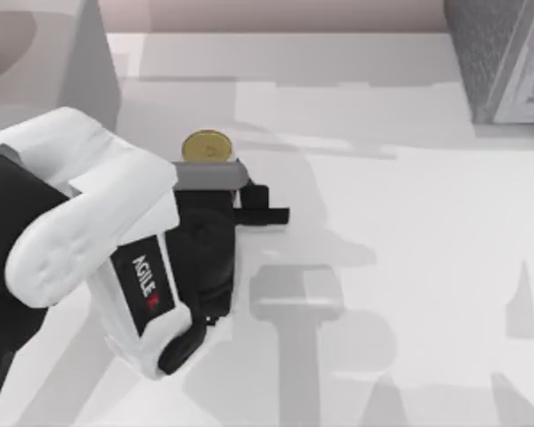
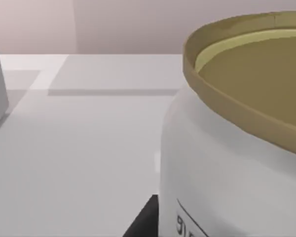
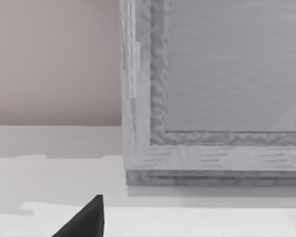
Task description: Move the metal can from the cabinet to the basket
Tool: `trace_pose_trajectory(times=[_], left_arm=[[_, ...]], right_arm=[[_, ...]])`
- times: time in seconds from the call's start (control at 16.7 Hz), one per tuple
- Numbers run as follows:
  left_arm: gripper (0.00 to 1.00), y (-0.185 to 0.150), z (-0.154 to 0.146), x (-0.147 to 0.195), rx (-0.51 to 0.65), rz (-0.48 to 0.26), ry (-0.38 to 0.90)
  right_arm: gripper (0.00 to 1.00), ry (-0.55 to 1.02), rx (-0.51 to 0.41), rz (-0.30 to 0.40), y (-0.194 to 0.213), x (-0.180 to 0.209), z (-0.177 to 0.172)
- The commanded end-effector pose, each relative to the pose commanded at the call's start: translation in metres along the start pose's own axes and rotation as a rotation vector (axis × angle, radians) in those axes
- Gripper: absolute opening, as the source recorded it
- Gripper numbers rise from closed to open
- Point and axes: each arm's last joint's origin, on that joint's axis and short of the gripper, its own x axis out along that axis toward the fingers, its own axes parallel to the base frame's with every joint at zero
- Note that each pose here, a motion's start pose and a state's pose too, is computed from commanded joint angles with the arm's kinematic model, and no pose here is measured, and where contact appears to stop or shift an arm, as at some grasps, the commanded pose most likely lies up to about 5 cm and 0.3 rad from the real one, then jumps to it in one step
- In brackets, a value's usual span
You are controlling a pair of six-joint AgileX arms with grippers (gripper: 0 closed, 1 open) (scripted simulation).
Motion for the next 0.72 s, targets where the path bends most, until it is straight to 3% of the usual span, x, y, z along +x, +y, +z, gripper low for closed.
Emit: trace_pose_trajectory(times=[0.18,0.36,0.54,0.72], left_arm=[[0.00,-0.002,0.009,0.001,-0.005,-0.018,-0.006],[0.00,-0.003,0.044,0.006,-0.021,-0.063,-0.024],[0.00,0.010,0.103,0.006,-0.039,-0.090,-0.052],[0.00,0.045,0.178,-0.010,-0.065,-0.089,-0.096]], right_arm=[[1.00,0.000,0.000,0.000,0.000,0.000,0.000],[1.00,0.000,0.000,0.000,0.000,0.000,0.000],[1.00,0.000,0.000,0.000,0.000,0.000,0.000],[1.00,0.000,0.000,0.000,0.000,0.000,0.000]])
